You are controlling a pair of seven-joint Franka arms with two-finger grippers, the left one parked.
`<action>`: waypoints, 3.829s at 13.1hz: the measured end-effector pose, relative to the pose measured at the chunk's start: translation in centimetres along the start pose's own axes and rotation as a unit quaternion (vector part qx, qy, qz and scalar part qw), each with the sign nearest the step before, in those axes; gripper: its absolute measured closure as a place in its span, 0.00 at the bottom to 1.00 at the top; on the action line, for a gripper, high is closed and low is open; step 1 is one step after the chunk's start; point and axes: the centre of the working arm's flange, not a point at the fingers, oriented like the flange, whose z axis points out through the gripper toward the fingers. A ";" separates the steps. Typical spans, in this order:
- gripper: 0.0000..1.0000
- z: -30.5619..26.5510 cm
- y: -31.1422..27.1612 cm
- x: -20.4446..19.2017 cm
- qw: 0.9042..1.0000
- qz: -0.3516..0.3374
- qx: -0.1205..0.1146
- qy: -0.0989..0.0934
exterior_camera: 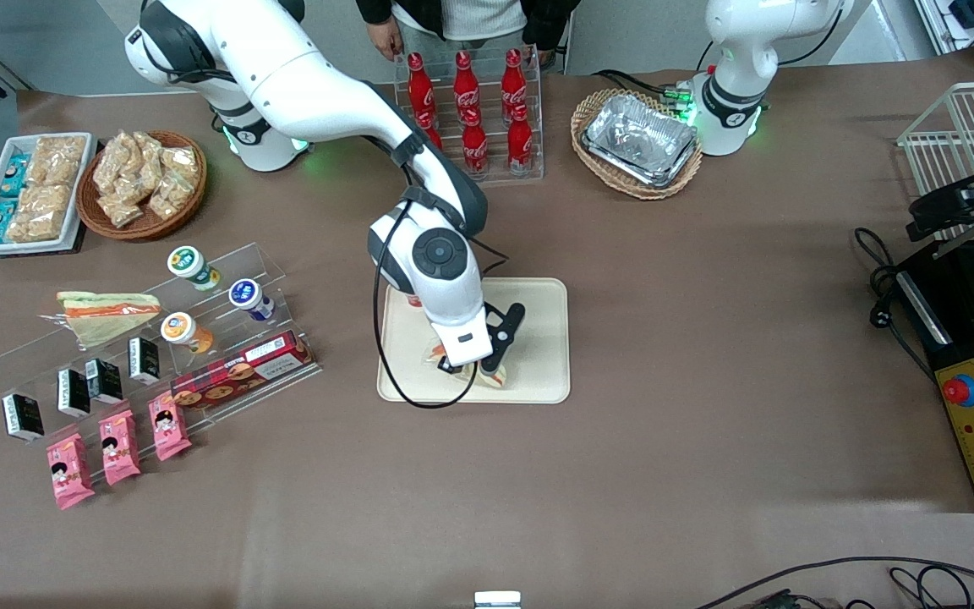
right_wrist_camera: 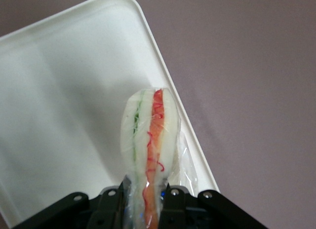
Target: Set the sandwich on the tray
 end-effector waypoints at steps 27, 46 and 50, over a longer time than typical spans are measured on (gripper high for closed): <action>0.81 5.5 2.6 -0.5 0.986 -0.164 0.000 0.006; 0.00 -4.8 8.1 -2.7 0.994 -0.092 0.048 0.026; 0.00 -12.0 11.4 -7.5 0.994 -0.062 0.086 -0.011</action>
